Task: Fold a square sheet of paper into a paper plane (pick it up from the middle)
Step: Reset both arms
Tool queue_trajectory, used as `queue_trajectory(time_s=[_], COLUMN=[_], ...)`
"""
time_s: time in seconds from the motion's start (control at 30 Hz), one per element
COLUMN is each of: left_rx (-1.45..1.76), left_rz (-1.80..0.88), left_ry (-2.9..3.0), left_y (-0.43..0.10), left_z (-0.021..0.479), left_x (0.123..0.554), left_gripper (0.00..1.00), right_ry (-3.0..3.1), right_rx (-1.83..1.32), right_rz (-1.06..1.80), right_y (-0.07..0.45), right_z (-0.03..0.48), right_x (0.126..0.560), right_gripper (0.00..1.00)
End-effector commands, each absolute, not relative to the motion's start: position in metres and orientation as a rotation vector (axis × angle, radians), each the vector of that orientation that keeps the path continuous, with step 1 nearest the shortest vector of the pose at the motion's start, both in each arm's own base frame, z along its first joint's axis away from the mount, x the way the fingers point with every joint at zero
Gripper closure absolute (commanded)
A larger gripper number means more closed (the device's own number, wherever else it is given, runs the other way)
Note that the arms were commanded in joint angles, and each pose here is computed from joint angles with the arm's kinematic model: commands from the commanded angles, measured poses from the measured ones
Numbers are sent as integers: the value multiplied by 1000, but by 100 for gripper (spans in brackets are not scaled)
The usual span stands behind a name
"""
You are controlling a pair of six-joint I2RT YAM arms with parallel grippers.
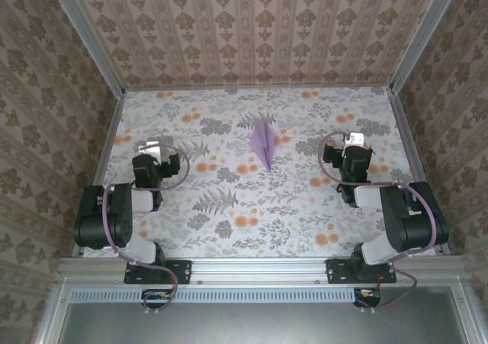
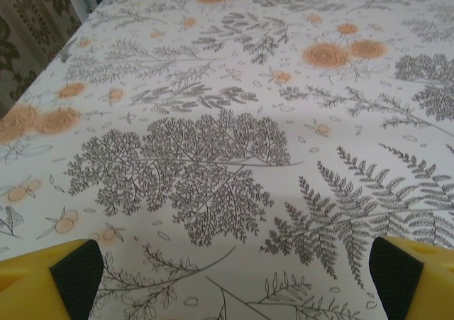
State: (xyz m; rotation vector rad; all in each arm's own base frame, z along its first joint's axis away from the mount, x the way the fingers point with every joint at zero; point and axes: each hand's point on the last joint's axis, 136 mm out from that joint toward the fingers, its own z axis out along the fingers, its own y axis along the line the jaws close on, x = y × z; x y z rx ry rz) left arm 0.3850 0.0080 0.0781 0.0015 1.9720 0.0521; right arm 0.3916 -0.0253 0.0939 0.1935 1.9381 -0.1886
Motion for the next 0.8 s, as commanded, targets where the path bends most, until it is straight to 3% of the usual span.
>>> queue_trajectory(time_s=[0.0, 0.77], left_rx=[19, 96], left_rz=[62, 62], left_ry=[1913, 1940], left_y=[9, -4], left_z=[96, 93], left_x=[396, 400], left_gripper=[0, 0], right_ry=[1896, 1894], right_rx=[130, 86], right_rz=[-126, -94], right_y=[-14, -8], right_z=[100, 100], right_x=[397, 395], right_gripper=[0, 0])
